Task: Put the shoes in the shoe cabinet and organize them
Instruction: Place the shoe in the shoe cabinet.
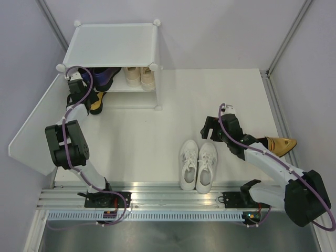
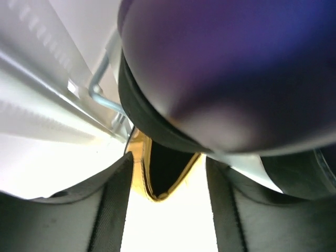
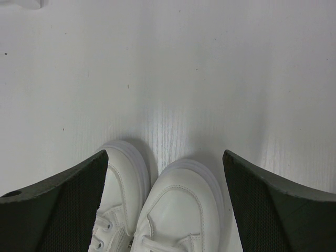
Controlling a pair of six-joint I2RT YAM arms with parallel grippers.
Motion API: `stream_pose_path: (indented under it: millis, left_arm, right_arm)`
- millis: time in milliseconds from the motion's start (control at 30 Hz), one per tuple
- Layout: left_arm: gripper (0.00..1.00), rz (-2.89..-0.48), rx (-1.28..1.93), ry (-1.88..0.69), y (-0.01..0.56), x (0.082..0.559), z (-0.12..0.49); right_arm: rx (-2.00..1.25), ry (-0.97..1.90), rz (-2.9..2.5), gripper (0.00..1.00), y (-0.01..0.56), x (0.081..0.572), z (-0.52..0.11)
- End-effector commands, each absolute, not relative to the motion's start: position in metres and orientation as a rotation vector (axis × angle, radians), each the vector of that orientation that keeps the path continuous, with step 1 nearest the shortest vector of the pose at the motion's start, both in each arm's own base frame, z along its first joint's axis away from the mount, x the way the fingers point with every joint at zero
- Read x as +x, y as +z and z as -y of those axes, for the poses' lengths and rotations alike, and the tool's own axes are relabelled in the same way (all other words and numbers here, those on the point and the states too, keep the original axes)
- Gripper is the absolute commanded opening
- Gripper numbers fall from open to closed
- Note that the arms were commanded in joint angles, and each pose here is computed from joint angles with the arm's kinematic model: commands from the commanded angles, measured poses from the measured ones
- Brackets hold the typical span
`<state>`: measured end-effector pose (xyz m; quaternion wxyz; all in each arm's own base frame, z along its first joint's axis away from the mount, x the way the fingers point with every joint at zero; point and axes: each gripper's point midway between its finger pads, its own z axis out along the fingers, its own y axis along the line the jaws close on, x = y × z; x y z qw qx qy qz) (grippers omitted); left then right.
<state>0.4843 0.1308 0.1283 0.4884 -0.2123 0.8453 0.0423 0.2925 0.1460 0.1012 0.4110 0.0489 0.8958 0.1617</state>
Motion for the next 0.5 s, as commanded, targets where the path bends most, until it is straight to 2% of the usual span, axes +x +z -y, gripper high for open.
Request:
stream_pose_path:
  millis: [0, 233, 367, 467]
  left_arm:
    - [0.62, -2.022, -0.515, 0.029, 0.140, 0.481, -0.119]
    - [0.71, -2.014, -0.478, 0.052, 0.151, 0.470, -0.118]
    - [0.71, -2.027, -0.480, 0.046, 0.148, 0.462, -0.115]
    - [0.66, -2.035, -0.492, 0.040, 0.145, 0.453, -0.112]
  right_arm:
    - [0.119, 0.430, -2.188, 0.93, 0.120, 0.300, -0.147]
    - [0.116, 0.445, -2.180, 0.93, 0.123, 0.298, -0.148]
    - [0.114, 0.454, -2.177, 0.93, 0.124, 0.297, -0.149]
    - [0.111, 0.463, -2.172, 0.93, 0.125, 0.297, -0.151]
